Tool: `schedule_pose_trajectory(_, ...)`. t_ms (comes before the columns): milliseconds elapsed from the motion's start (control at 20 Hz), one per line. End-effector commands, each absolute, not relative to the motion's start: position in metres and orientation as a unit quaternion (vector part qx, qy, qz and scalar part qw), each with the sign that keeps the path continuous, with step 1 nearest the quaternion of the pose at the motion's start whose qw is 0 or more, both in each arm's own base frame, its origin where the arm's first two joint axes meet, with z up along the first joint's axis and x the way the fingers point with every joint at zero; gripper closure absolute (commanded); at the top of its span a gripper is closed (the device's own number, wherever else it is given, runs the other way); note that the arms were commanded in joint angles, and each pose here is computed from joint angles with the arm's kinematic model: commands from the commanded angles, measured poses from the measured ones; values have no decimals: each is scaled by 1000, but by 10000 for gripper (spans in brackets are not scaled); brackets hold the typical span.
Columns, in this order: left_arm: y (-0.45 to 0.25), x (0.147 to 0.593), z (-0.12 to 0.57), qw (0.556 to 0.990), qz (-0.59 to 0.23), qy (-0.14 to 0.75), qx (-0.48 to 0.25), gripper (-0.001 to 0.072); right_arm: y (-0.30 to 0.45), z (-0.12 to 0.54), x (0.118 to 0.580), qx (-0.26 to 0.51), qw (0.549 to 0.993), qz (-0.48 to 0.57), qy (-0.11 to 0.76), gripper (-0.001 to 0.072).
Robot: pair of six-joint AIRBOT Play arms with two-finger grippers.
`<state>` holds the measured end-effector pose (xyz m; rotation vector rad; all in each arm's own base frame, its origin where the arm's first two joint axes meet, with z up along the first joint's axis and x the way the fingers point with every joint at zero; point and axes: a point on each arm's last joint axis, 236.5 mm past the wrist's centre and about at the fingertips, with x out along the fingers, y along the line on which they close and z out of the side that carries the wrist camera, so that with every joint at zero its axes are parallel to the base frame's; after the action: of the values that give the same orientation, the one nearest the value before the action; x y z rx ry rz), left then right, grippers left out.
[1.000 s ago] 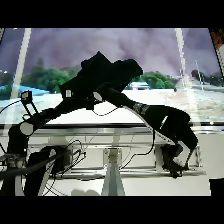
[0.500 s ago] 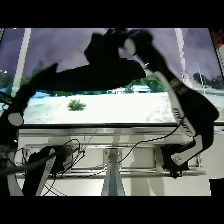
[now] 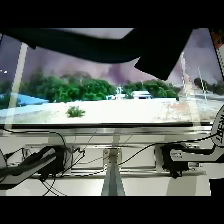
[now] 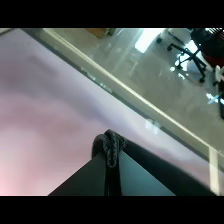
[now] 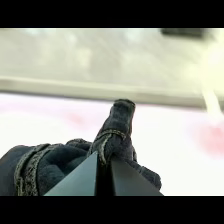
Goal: Fold the clothes and pants, and hang the long-sleeved shirts on hangers.
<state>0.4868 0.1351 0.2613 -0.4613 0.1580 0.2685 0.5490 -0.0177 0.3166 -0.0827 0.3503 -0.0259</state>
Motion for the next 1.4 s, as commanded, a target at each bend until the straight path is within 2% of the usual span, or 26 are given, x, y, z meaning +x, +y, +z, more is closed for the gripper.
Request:
schedule_pose_trajectory(0,166,478,252,961,172,141,-165,685,-66,268,511,-14,953,-54,297,684)
schedule_pose_trajectory(150,181,458,182,933,202,265,-137,686,-63,203,494,8,919,-48,390,685)
schedule_pose_trajectory(300,173,434,104,900,185,379,-107,686,-52,133,475,46,882,-41,467,684)
schedule_pose_trajectory(500,174,387,44,856,166,487,-53,687,-49,67,418,38,827,-40,560,684)
schedule_pose_trajectory(750,201,322,29,785,179,593,12,686,-41,53,350,39,811,-41,582,684)
schedule_pose_trajectory(900,212,300,46,776,186,601,37,687,-39,62,311,32,809,-45,585,684)
schedule_pose_trajectory(1050,203,270,40,744,159,648,44,687,-35,67,281,34,800,-44,597,684)
schedule_pose_trajectory(1350,188,215,-38,655,125,744,32,685,-28,22,226,40,728,-39,683,684)
